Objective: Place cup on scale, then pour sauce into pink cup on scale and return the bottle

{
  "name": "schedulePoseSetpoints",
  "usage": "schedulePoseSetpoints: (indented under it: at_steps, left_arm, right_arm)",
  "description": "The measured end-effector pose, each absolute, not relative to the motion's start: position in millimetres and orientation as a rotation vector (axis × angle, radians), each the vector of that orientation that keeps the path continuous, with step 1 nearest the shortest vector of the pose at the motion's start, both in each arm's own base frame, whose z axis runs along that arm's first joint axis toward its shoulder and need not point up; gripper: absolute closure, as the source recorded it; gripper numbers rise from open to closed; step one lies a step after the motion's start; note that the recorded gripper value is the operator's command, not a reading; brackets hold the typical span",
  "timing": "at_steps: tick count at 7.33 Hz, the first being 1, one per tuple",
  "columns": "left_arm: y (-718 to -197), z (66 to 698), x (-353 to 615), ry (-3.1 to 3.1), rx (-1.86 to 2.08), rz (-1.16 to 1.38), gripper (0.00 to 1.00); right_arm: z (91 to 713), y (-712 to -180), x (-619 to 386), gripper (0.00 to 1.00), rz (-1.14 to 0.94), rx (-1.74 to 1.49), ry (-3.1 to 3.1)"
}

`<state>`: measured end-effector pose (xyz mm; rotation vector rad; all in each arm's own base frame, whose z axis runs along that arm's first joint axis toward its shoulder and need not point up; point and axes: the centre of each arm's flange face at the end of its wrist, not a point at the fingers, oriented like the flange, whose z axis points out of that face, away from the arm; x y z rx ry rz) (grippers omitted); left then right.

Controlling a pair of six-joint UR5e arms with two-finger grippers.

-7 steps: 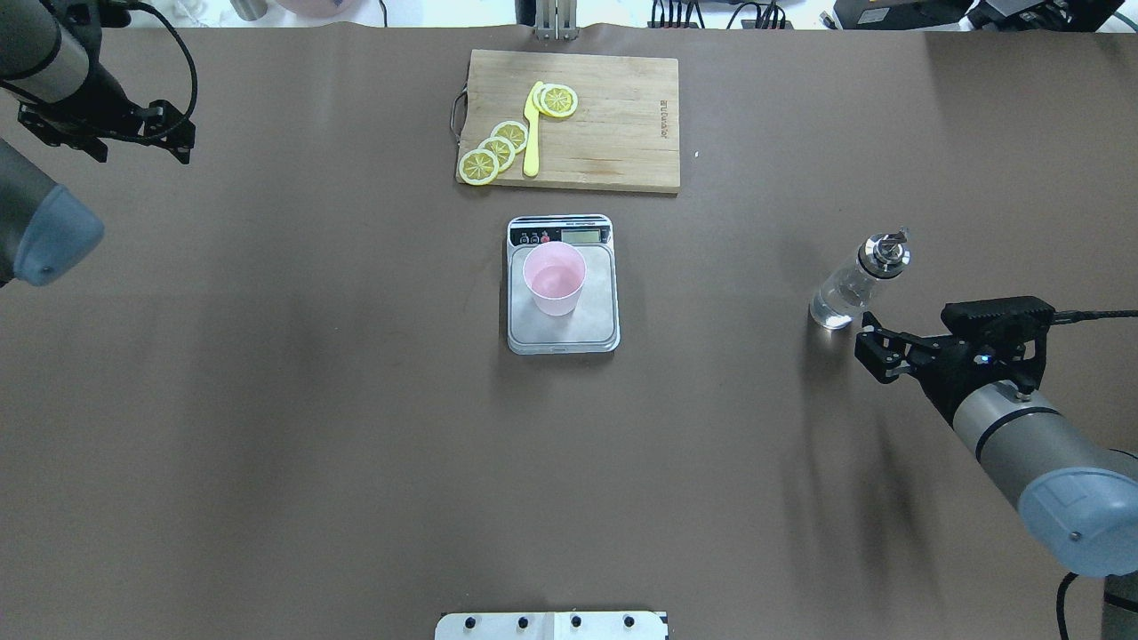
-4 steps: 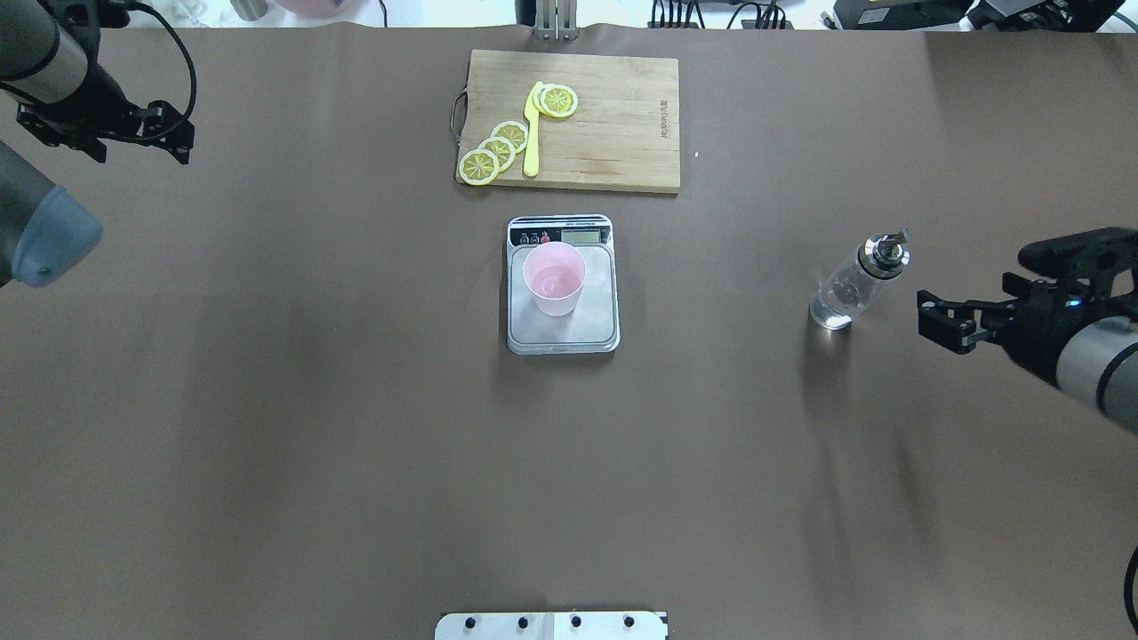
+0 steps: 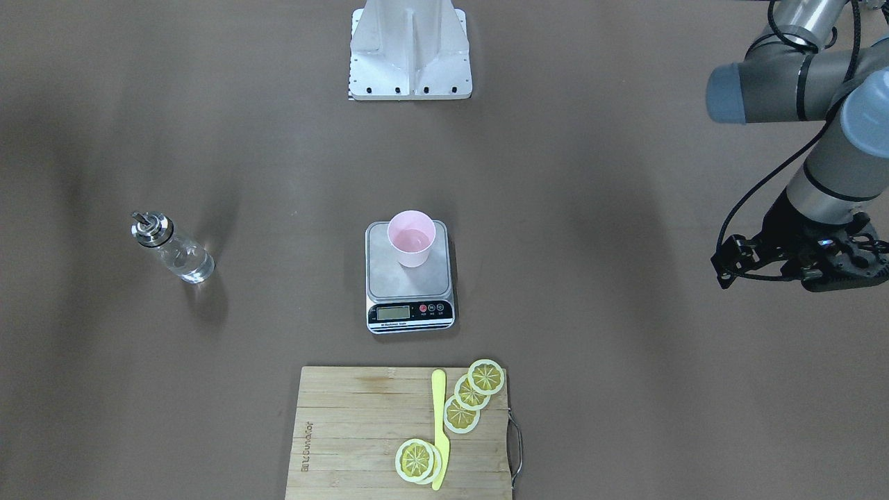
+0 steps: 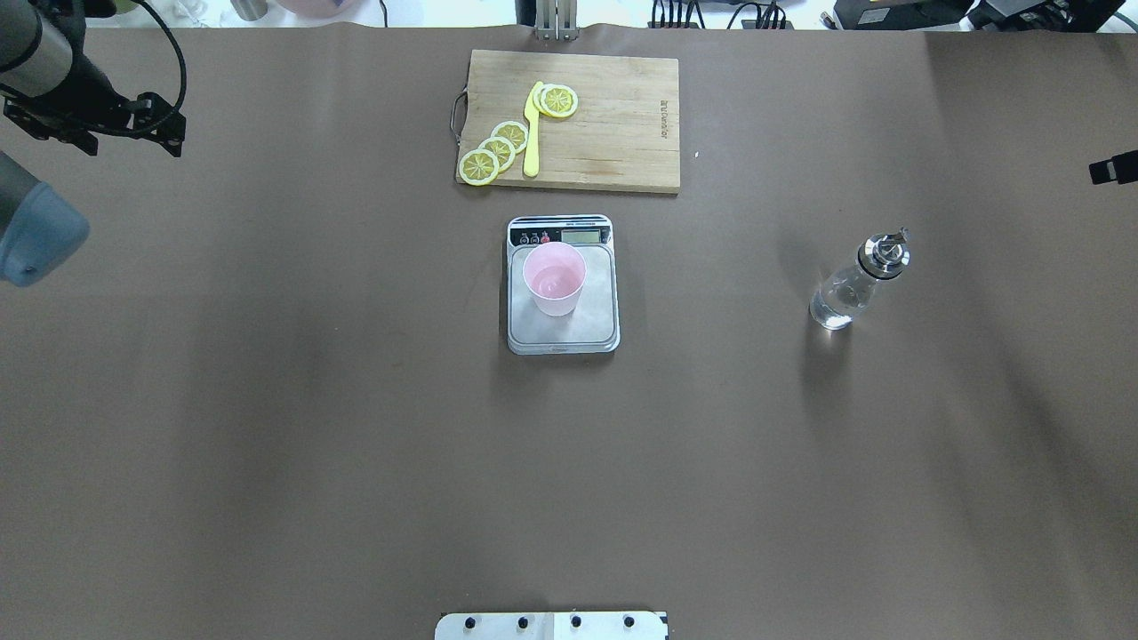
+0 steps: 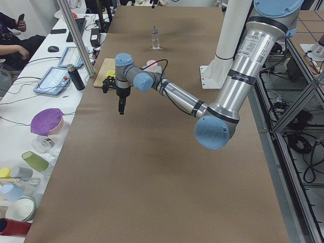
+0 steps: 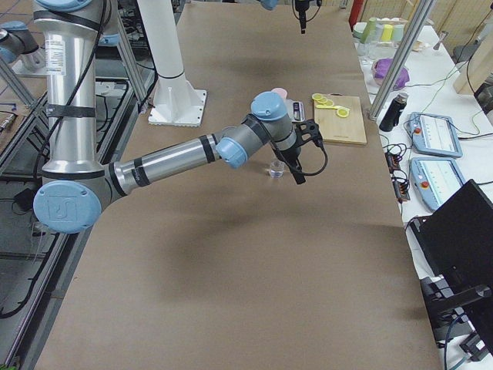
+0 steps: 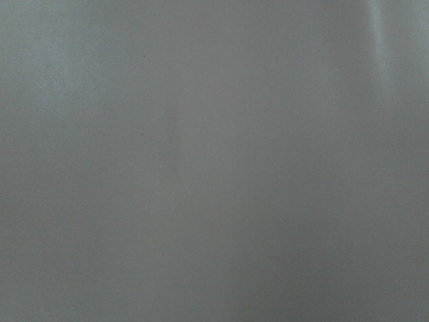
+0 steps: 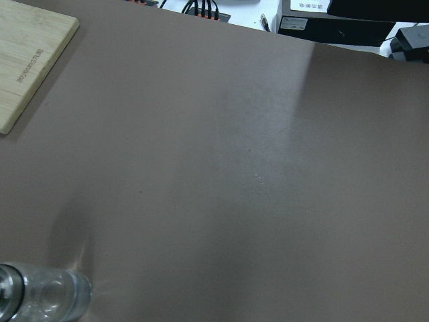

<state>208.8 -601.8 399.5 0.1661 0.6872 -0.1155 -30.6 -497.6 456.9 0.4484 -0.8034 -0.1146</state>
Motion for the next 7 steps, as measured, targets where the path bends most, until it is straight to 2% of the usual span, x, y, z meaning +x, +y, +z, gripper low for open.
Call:
schedulePoseSetpoints:
  at_steps: [3,7]
  left_arm:
    - [-622.1,458.9,134.4,0.621,0.172,-0.073,0.02]
    - [-642.7,549.3,-1.3,0.679,0.111,-0.028,0.02]
  right_arm:
    - [535.7,-538.8,4.4,0.0,-0.03,0.189,-0.764]
    - [588.0,-529.5,66.4,0.0,-0.105,0.045,-0.756]
